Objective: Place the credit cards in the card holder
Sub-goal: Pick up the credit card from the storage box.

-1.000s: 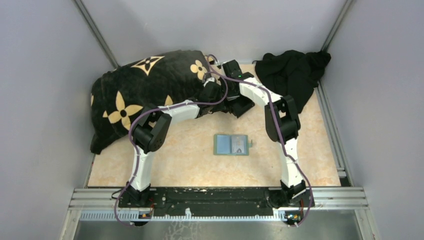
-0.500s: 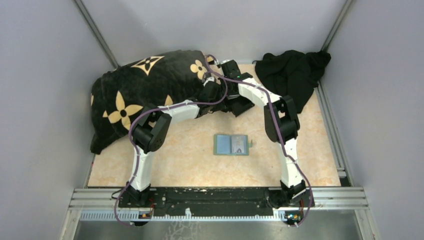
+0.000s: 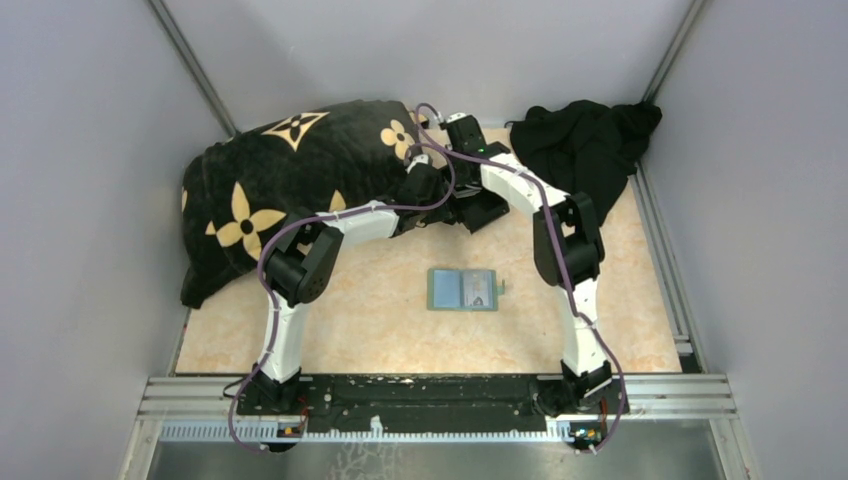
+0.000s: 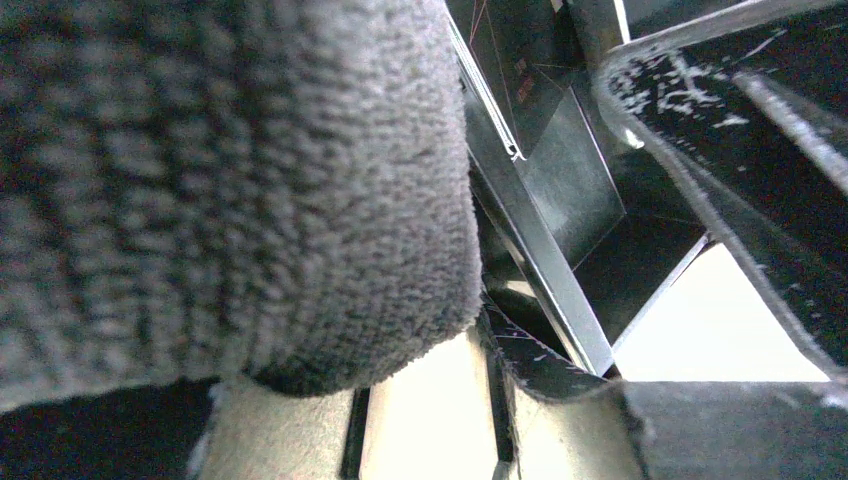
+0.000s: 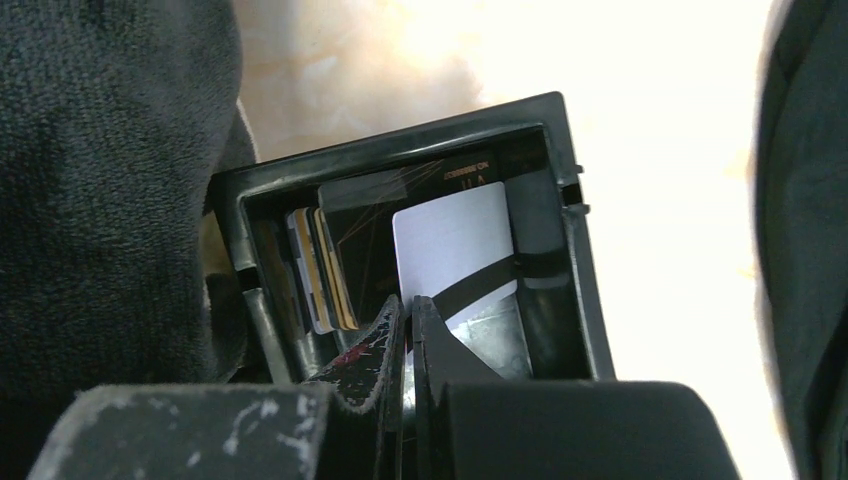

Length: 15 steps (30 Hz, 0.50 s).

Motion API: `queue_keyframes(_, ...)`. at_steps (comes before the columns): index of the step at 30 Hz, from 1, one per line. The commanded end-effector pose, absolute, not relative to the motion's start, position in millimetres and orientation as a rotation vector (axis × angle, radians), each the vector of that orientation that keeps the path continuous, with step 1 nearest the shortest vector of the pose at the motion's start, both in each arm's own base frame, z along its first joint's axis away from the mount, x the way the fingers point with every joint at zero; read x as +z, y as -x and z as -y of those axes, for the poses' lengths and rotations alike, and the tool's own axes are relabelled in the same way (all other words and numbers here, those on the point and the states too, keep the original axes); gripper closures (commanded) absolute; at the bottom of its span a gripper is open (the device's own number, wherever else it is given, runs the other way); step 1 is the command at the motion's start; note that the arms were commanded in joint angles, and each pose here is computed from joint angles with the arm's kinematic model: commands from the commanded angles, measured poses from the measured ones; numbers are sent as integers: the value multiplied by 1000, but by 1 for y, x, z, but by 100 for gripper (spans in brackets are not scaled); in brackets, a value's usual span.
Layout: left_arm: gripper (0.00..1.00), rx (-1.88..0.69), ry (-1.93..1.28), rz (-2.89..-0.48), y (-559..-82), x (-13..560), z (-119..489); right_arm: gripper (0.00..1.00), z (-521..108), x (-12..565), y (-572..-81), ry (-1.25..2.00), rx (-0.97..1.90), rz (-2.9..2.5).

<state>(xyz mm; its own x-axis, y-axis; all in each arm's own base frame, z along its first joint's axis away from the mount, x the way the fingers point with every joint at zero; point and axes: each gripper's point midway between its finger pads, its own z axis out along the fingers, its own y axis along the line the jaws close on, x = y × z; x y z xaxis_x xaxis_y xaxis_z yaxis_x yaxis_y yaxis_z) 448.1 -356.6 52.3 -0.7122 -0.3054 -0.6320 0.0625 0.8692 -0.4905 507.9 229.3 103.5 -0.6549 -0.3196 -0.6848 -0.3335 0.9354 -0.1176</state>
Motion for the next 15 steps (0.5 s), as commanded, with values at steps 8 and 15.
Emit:
queue_keyframes(8, 63, -660, 187, -2253, -452, 66, 355, 100, -190, 148, -523, 359, -105, -2235)
queue_keyframes(15, 63, -664, 189, -2251, -453, 67, 354, 100, -184, 132, -527, 365, -144, -2258)
